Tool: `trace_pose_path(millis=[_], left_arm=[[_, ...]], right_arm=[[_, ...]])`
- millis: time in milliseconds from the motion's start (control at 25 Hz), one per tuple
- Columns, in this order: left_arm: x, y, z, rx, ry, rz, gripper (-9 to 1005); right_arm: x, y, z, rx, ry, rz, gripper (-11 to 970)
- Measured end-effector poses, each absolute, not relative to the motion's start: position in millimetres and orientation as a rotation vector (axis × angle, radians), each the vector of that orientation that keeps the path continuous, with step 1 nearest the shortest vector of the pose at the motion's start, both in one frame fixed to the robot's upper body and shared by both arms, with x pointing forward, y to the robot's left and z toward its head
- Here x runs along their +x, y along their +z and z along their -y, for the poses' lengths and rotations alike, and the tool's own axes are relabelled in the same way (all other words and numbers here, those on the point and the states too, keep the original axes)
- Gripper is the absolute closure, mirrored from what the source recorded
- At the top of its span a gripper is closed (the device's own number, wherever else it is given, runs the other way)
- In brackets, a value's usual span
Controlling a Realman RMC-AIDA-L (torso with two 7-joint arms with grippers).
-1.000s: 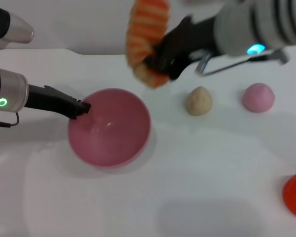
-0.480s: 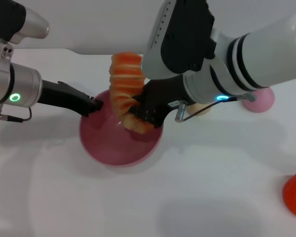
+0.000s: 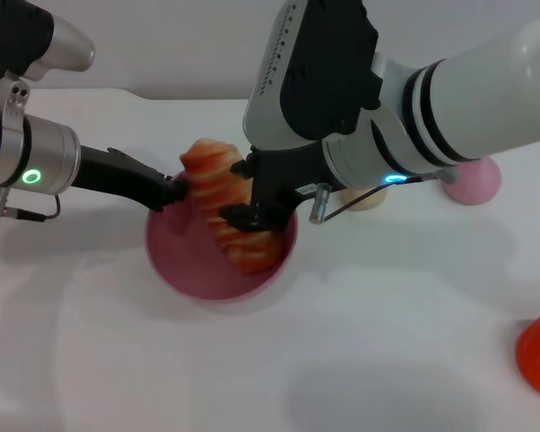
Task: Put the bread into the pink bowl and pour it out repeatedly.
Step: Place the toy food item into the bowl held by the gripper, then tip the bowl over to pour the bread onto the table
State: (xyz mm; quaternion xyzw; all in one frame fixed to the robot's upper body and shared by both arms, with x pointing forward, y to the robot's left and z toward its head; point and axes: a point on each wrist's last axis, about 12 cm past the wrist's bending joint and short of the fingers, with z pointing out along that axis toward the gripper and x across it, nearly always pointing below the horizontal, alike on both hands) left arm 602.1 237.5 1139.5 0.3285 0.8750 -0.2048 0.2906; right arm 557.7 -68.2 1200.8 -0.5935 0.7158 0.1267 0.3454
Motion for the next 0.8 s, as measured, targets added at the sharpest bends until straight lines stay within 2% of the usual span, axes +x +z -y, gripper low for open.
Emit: trace_pose_path(millis=[200,400,480,640,680,800], left_arm=[[604,1138,-240,0.858,-0.534,-2.337,948],[604,1138,-241,0.851,-0.528,-2.336,948],[604,1138,-240,0.854,-0.527,-2.333,948],[606,1139,-233,0.875,-0.52,-2.319,948],[607,1139,-231,0.882,-0.517,-2.316,948],[608,1139,-222,0.905,-0.51,-2.303,948]], right_arm=[[554,1216,67,-1.508,0.31,-1.78,398],[550,1250,82,-1.379,0.232,-1.592,354],[557,1263,105,-1.218,0.176,-1.523,354],[572,1262,132,-1.041,0.121,-1.52,353],[583,1254,150,-0.917,0.099,-1.531,353],[592,1243,165,-0.792,0.085,-1.535,352]])
